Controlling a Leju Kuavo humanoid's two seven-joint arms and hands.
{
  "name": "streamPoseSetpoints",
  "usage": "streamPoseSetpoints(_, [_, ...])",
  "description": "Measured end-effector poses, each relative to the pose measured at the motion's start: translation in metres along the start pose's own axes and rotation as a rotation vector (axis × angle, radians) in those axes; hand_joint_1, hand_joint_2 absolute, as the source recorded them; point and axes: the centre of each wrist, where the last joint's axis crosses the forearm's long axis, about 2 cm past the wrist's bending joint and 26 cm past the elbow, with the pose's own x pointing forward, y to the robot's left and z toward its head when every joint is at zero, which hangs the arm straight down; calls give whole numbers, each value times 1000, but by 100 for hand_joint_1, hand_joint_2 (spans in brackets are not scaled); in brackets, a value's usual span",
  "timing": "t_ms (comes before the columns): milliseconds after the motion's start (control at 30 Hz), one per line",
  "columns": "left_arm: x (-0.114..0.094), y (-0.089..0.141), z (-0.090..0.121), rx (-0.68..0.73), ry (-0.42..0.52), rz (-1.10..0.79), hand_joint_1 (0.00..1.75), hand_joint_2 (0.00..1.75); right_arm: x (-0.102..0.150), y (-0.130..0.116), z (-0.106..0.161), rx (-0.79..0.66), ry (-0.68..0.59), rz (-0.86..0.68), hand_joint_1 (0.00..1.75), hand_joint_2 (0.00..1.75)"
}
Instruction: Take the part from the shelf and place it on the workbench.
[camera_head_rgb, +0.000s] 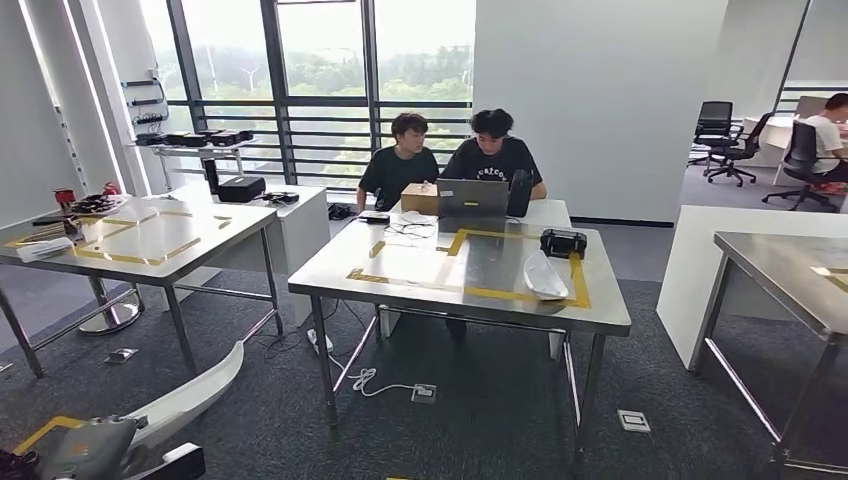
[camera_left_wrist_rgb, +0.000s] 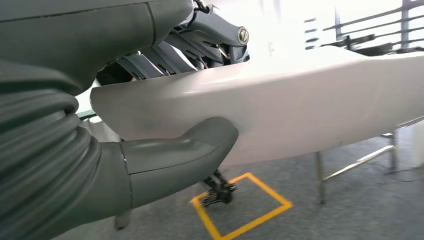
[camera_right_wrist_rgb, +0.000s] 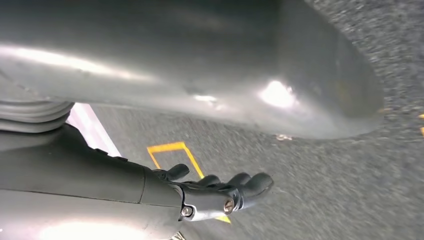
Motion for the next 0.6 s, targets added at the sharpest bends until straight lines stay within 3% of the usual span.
streamPoseSetpoints(600, [6, -1, -1, -9, -6, 2, 175, 175, -2, 3, 0, 2, 7, -12, 0, 0])
